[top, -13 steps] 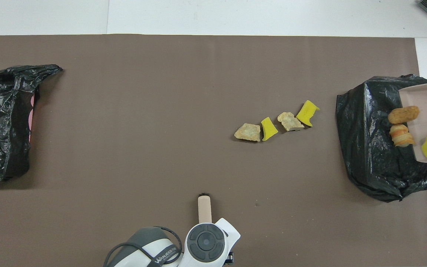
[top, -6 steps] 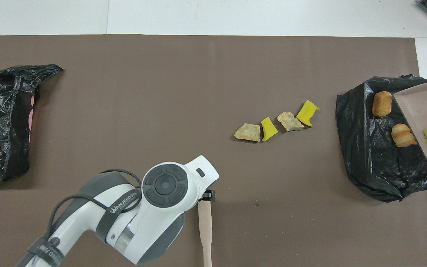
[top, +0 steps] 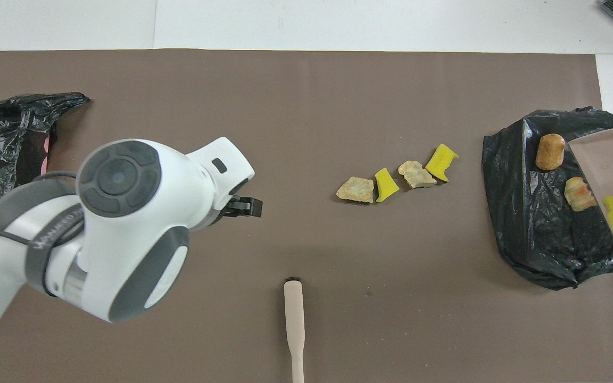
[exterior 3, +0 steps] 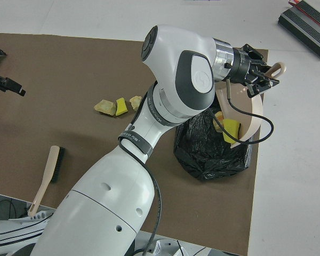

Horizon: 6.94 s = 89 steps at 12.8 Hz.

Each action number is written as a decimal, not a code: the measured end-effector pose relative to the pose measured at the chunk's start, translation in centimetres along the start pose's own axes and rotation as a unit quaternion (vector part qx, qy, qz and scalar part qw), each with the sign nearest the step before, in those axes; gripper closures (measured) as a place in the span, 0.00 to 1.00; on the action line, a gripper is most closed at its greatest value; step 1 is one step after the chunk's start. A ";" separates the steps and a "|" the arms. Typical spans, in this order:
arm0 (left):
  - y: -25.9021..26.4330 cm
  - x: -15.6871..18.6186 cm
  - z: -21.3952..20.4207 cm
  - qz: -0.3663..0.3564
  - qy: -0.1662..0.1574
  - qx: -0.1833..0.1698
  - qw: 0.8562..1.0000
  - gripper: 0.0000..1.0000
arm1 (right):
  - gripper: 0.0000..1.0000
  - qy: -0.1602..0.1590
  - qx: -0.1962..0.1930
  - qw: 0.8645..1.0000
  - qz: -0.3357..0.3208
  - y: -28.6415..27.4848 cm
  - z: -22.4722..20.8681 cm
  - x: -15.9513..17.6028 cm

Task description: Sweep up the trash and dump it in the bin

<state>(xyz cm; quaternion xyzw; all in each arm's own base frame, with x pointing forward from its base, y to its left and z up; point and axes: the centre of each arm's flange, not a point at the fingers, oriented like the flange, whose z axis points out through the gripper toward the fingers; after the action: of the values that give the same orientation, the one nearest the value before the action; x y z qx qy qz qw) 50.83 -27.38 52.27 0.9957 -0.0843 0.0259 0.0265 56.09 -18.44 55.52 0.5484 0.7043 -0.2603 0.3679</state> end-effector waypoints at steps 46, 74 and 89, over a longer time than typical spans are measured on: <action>-22.8 -0.9 -17.1 0.030 -0.033 0.020 0.999 0.00 | 0.67 0.254 0.419 0.535 0.688 19.9 -34.0 44.2; -7.7 9.8 -4.7 0.035 -0.001 0.007 0.999 0.00 | 0.00 0.221 0.482 0.571 0.627 -4.1 -41.8 45.7; 9.9 8.5 13.9 0.002 0.012 0.001 1.000 0.00 | 0.00 0.162 0.485 0.570 0.643 -17.0 -40.0 56.7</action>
<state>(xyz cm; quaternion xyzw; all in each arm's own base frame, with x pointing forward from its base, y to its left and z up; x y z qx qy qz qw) 58.16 -39.31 39.36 0.9952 -0.0855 0.0383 0.0267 23.14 40.84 33.11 0.9862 -0.0180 -0.1645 -0.0035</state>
